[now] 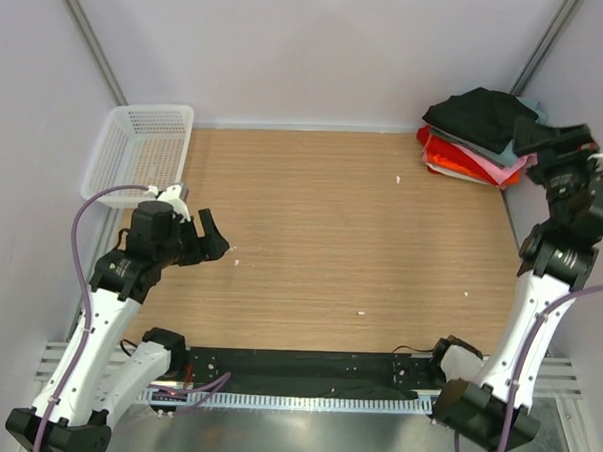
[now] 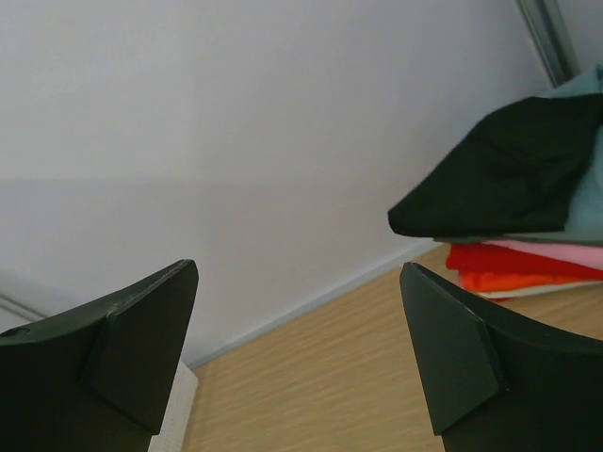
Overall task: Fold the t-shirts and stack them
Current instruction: Reset both grippers
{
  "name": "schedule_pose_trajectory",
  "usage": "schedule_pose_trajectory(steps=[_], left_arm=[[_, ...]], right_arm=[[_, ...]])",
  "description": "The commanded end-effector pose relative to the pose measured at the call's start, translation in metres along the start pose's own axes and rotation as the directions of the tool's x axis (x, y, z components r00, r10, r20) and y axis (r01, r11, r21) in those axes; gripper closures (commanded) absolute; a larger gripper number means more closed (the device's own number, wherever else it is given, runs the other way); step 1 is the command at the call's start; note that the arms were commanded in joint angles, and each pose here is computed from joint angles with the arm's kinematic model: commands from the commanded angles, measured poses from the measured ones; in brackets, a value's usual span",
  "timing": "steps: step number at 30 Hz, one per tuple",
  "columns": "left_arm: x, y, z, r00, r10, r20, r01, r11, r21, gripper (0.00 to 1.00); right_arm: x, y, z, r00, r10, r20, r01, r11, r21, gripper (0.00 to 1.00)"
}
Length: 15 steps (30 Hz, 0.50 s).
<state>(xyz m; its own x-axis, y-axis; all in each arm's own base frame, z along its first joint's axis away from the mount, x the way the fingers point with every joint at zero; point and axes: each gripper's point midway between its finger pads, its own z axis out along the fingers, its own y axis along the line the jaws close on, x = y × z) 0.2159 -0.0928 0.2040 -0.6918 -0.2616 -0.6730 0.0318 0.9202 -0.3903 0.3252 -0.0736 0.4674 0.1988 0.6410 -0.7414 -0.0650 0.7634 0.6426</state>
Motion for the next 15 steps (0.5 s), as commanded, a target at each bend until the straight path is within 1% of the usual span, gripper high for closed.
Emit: schedule_pose_trajectory(steps=[1, 4, 7, 9, 10, 11, 12, 14, 15], left_arm=[[-0.009, -0.007, -0.002, 0.999, 0.020, 0.044, -0.022, 0.999, 0.037, 0.19], [-0.008, -0.008, -0.002, 0.999, 0.021, 0.041, -0.023, 0.999, 0.040, 0.19], [-0.009, -0.008, -0.003, 0.999, 0.021, 0.046, -0.023, 0.999, 0.040, 0.19], [-0.010, -0.007, -0.003, 0.999, 0.021, 0.049, -0.023, 0.999, 0.038, 0.19], [-0.009, -0.006, -0.002, 0.999, 0.021, 0.048, -0.022, 0.999, 0.032, 0.19], [-0.010, -0.006, -0.003, 0.999, 0.021, 0.049, -0.022, 0.999, 0.033, 0.19], [-0.010, -0.006, -0.003, 0.999, 0.021, 0.051, -0.022, 0.999, 0.030, 0.19], [-0.010, -0.006, -0.003, 0.998, 0.021, 0.051, -0.022, 0.999, 0.029, 0.19], [-0.009, -0.005, -0.002, 0.999, 0.020, 0.047, -0.021, 0.999, 0.028, 0.19]], right_arm=[[0.046, -0.047, -0.034, 0.996, -0.066, -0.058, 0.075, 0.983, 0.169, 0.04], [0.081, -0.057, -0.051, 0.990, -0.063, -0.123, 0.088, 0.973, 0.215, 0.05], [0.117, -0.078, -0.069, 0.977, -0.017, -0.214, 0.081, 0.952, 0.294, 0.05], [0.141, -0.101, -0.084, 0.957, -0.005, -0.291, 0.117, 0.923, 0.368, 0.01], [0.144, -0.109, -0.091, 0.951, -0.019, -0.310, 0.148, 0.906, 0.398, 0.00], [0.145, -0.124, -0.103, 0.942, -0.045, -0.332, 0.203, 0.866, 0.458, 0.00], [0.145, -0.130, -0.109, 0.938, -0.058, -0.342, 0.228, 0.846, 0.481, 0.00], [0.149, -0.130, -0.116, 0.933, -0.069, -0.352, 0.246, 0.838, 0.487, 0.00], [0.147, -0.125, -0.120, 0.939, -0.081, -0.334, 0.241, 0.847, 0.474, 0.00]])
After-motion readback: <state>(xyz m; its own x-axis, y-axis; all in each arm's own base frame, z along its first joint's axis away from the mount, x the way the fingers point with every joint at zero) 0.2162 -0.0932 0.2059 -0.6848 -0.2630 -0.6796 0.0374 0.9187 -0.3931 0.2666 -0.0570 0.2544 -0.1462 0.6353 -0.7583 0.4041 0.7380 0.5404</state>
